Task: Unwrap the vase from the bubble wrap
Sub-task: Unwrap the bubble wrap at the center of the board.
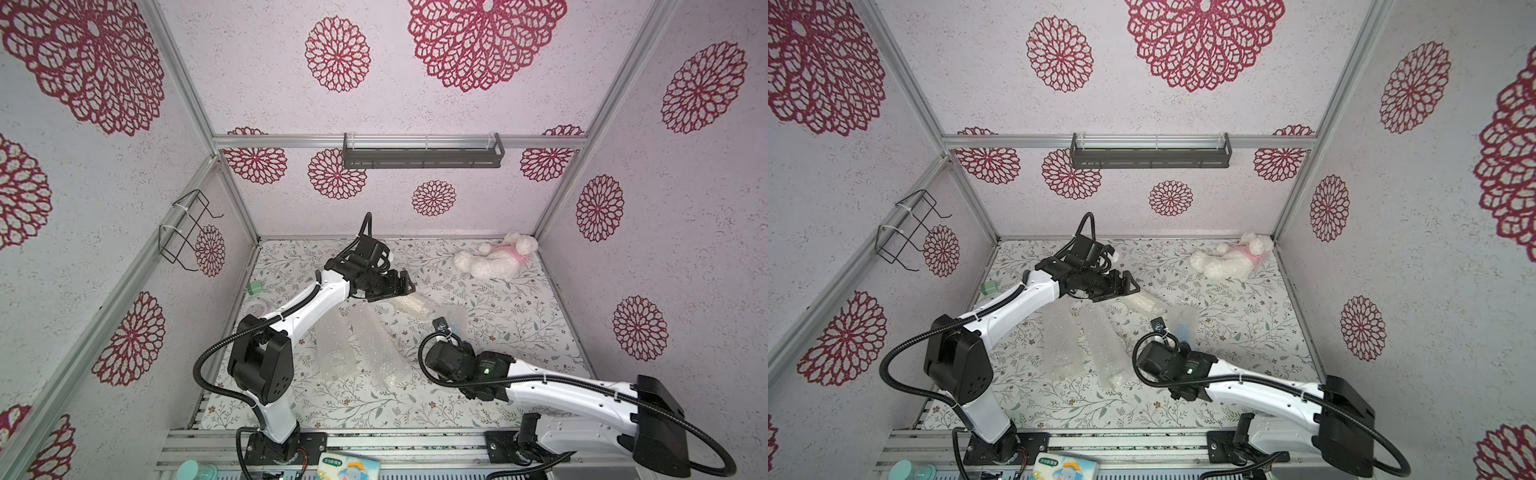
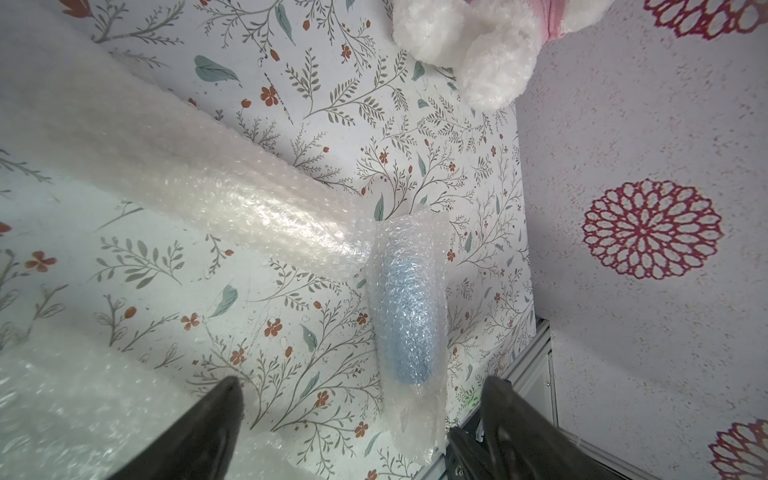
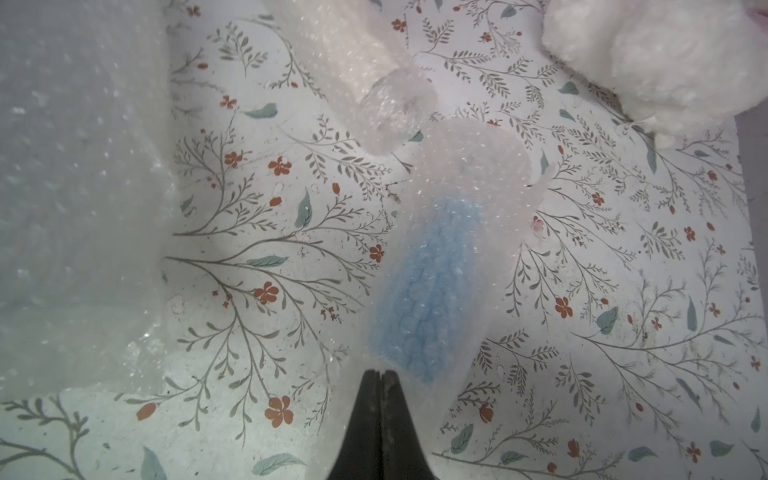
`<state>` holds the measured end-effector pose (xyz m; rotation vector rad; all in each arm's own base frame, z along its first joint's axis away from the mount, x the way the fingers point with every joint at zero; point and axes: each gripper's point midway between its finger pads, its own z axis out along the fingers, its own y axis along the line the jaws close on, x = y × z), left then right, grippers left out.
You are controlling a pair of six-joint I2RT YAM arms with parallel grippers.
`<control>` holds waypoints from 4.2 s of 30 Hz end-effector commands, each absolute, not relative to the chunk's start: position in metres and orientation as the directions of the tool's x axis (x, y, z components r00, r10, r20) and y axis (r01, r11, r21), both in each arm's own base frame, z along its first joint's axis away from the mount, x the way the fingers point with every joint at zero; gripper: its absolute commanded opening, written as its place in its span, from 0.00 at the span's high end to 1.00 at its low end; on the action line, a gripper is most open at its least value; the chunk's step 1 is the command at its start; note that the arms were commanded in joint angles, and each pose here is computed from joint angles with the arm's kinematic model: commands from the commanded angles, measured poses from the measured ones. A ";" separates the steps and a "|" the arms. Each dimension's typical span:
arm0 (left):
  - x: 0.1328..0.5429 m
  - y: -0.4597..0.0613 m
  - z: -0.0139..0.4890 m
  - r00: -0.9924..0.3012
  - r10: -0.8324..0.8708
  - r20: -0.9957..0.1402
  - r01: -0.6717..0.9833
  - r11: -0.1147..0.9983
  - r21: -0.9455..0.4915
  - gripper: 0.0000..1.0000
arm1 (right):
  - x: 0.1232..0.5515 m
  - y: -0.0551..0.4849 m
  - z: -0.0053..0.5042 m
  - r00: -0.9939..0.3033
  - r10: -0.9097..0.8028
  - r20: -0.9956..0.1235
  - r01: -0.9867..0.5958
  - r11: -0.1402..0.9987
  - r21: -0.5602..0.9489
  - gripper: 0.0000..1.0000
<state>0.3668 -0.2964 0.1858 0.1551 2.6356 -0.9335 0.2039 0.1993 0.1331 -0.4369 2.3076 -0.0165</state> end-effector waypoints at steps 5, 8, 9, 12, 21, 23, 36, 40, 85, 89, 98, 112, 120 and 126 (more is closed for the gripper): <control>0.369 -0.295 0.194 -0.928 -0.024 -0.372 0.221 0.767 -0.602 0.08 | 0.203 0.178 0.140 -0.660 -0.130 -0.740 -0.213 0.977 0.018 1.00; 0.369 -0.295 0.194 -0.928 -0.024 -0.373 0.222 0.767 -0.602 0.08 | 0.199 0.191 0.130 -0.687 -0.171 -0.706 -0.271 0.962 0.030 0.97; 0.369 -0.295 0.195 -0.927 -0.023 -0.375 0.224 0.766 -0.602 0.08 | 0.198 0.197 0.127 -0.696 -0.195 -0.691 -0.295 0.955 0.028 0.86; 0.368 -0.294 0.196 -0.926 -0.021 -0.376 0.226 0.768 -0.599 0.08 | 0.197 0.211 0.118 -0.722 -0.272 -0.636 -0.342 0.940 -0.014 0.66; 0.370 -0.291 0.197 -0.921 -0.019 -0.389 0.230 0.779 -0.584 0.07 | 0.199 0.219 0.106 -0.736 -0.435 -0.518 -0.369 0.900 -0.230 0.49; 0.370 -0.290 0.197 -0.922 -0.021 -0.386 0.227 0.779 -0.584 0.07 | 0.198 0.221 0.103 -0.736 -0.459 -0.498 -0.377 0.889 -0.261 0.49; 0.373 -0.288 0.195 -0.924 -0.029 -0.381 0.218 0.778 -0.589 0.07 | 0.201 0.217 0.091 -0.708 -0.595 -0.381 -0.381 0.776 -0.503 0.56; 0.373 -0.289 0.194 -0.926 -0.029 -0.376 0.216 0.776 -0.592 0.07 | 0.206 0.215 0.092 -0.703 -0.604 -0.375 -0.358 0.757 -0.546 0.65; 0.351 -0.328 0.165 -0.894 0.140 -0.425 0.327 0.852 -0.408 0.08 | 0.178 0.115 0.125 -0.555 0.304 -0.774 0.122 0.950 0.286 0.53; 0.347 -0.342 0.159 -0.898 0.170 -0.406 0.339 0.855 -0.393 0.09 | 0.177 0.097 0.146 -0.513 0.311 -0.800 0.128 0.949 0.287 0.36; 0.333 -0.380 0.138 -0.892 0.242 -0.383 0.379 0.862 -0.338 0.10 | 0.174 0.069 0.192 -0.454 0.299 -0.840 0.100 0.953 0.285 0.30; 0.310 -0.424 0.112 -0.873 0.320 -0.369 0.436 0.851 -0.293 0.10 | 0.172 0.070 0.203 -0.506 0.289 -0.813 0.085 0.954 0.286 0.34; 0.302 -0.436 0.095 -0.875 0.342 -0.344 0.445 0.848 -0.289 0.10 | 0.195 0.095 0.175 -0.633 0.284 -0.720 0.077 0.949 0.306 0.34; 0.302 -0.442 0.083 -0.870 0.356 -0.342 0.455 0.848 -0.272 0.10 | 0.214 0.096 0.165 -0.663 0.353 -0.660 0.094 0.914 0.394 0.34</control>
